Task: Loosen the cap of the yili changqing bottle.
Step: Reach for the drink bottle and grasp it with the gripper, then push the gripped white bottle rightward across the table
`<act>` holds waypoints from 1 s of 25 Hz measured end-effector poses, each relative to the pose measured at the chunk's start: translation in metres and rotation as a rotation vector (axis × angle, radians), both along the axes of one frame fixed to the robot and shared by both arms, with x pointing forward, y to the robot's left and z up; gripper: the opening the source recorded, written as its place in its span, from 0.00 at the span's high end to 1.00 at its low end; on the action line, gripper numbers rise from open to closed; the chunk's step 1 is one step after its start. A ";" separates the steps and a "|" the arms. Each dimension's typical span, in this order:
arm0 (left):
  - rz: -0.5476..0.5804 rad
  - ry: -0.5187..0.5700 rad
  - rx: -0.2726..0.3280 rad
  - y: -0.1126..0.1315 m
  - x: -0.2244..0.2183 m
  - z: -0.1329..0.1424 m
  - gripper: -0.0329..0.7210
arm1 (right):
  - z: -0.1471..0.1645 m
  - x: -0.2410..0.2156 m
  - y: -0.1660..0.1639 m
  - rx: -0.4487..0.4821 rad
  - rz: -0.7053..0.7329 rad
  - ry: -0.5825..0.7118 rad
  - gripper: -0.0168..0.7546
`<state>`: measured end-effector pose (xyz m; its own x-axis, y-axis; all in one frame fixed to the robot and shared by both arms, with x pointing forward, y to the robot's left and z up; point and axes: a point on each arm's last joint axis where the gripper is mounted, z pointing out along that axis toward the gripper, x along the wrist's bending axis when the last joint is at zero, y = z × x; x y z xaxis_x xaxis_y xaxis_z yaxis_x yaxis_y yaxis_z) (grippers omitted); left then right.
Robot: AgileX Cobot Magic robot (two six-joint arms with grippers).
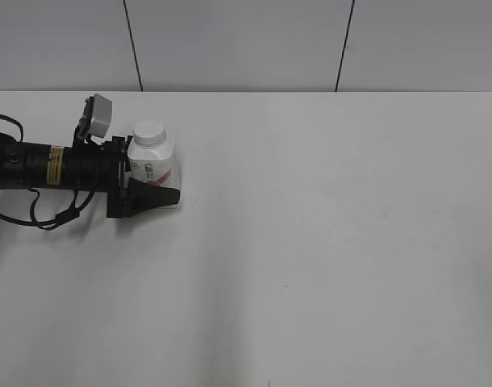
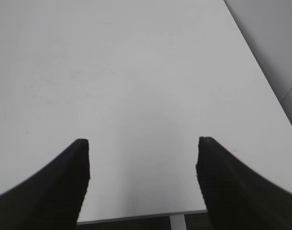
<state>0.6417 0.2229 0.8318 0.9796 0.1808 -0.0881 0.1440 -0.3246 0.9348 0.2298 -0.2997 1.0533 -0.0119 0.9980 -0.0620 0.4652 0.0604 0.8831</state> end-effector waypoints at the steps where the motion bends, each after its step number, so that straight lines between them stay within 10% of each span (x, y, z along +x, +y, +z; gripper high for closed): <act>1: -0.001 0.000 -0.001 -0.001 0.000 0.000 0.17 | 0.000 0.000 0.000 0.000 0.000 0.000 0.26; 12: 0.006 0.000 -0.001 -0.001 0.001 0.000 0.37 | 0.000 0.000 0.000 0.000 0.000 0.000 0.26; 25: 0.053 0.053 -0.021 -0.002 0.003 0.001 0.37 | 0.000 0.000 0.000 0.000 0.000 0.000 0.26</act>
